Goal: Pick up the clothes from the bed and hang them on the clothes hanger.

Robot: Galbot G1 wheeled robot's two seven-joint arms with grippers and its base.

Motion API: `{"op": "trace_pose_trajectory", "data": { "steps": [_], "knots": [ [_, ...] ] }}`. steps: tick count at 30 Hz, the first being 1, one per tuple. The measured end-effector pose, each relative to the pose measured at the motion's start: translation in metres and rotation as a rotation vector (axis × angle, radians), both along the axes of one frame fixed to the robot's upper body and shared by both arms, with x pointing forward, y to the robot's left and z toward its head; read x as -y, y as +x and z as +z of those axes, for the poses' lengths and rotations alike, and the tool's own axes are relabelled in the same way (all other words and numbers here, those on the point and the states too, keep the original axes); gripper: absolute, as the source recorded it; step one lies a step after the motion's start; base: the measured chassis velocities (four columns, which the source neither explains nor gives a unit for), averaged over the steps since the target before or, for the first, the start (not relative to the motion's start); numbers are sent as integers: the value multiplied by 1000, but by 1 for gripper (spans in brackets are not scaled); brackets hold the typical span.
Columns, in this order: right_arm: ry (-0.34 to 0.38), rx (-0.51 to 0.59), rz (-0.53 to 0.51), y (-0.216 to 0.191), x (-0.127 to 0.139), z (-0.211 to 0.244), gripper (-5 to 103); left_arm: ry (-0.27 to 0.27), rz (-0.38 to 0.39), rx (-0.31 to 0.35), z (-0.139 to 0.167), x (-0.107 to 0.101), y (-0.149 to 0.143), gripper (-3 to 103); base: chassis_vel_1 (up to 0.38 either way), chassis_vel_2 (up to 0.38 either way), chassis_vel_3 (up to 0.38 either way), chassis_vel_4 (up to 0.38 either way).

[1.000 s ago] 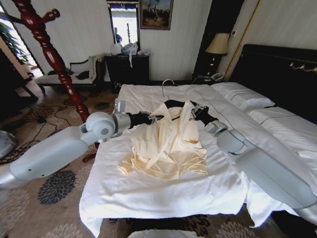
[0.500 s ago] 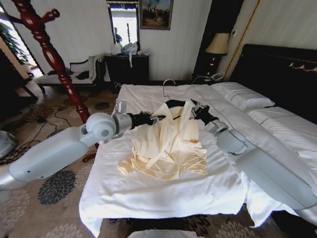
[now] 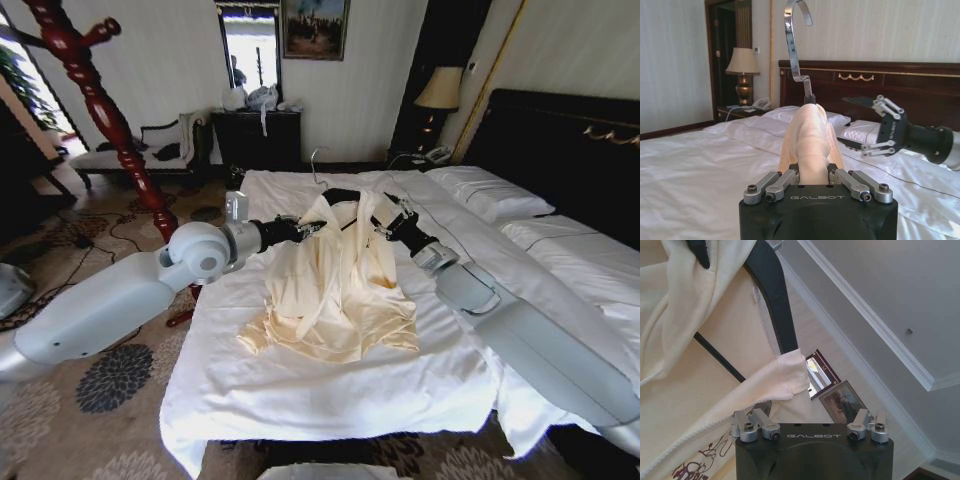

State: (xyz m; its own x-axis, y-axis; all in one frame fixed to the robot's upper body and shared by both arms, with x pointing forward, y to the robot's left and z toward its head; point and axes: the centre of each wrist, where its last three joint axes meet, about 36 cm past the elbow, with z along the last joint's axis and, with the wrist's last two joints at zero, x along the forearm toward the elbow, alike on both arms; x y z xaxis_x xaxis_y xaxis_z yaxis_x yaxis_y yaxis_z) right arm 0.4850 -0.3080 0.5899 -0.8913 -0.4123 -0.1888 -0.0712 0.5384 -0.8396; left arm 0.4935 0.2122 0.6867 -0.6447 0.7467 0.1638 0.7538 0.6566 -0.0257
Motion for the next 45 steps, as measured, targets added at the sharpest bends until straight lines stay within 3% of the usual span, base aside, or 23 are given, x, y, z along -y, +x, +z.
{"op": "trace_pose_trajectory", "data": {
  "steps": [3, 4, 6, 9, 11, 15, 16, 20, 23, 27, 28, 31, 35, 40, 45],
  "knots": [
    [22, -6, -7, -5, 4, 1, 82, -4, 29, 8, 0, -8, 0, 19, 0, 0, 0, 0],
    [40, -11, -11, -8, 5, 1, 92, -4, 46, 16, 0, -11, 0, 19, 0, 0, 0, 0],
    [56, -18, -16, -11, 6, 0, 92, -4, 58, 23, 0, -13, 0, 19, 0, 0, 0, 0],
    [110, -72, -33, -37, 8, -15, 100, -13, 157, 59, 6, -28, -1, 19, 0, 0, 0, 0],
    [111, -76, -35, -41, 9, -17, 100, -16, 178, 64, 7, -32, 0, 19, 0, 0, 0, 0],
    [174, -82, -87, -72, 19, -23, 100, -33, 334, 103, 14, -60, -5, 19, 0, 0, 0, 0],
    [174, -82, -87, -72, 19, -23, 100, -33, 334, 103, 14, -60, -5, 19, 0, 0, 0, 0],
    [316, -183, -141, -109, 28, -42, 100, -60, 445, 132, 22, -93, -21, 19, 0, 0, 0, 0],
    [375, -223, -150, -121, 30, -45, 100, -59, 466, 138, 24, -102, -26, 19, 0, 0, 0, 0],
    [630, -337, -169, -156, 23, -53, 100, -49, 497, 169, 31, -122, -40, 19, 0, 0, 0, 0],
    [630, -337, -169, -156, 23, -53, 100, -49, 497, 169, 31, -122, -40, 19, 0, 0, 0, 0],
    [766, -405, -193, -183, 18, -60, 100, -41, 499, 215, 42, -131, -48, 19, 0, 0, 0, 0],
    [815, -425, -211, -198, 19, -63, 100, -47, 507, 253, 57, -139, -50, 19, 0, 0, 0, 0],
    [811, -415, -223, -208, 20, -64, 100, -60, 550, 286, 79, -156, -46, 19, 0, 0, 0, 0],
    [808, -411, -222, -208, 20, -64, 100, -69, 597, 280, 92, -175, -38, 19, 0, 0, 0, 0]
  ]
}}
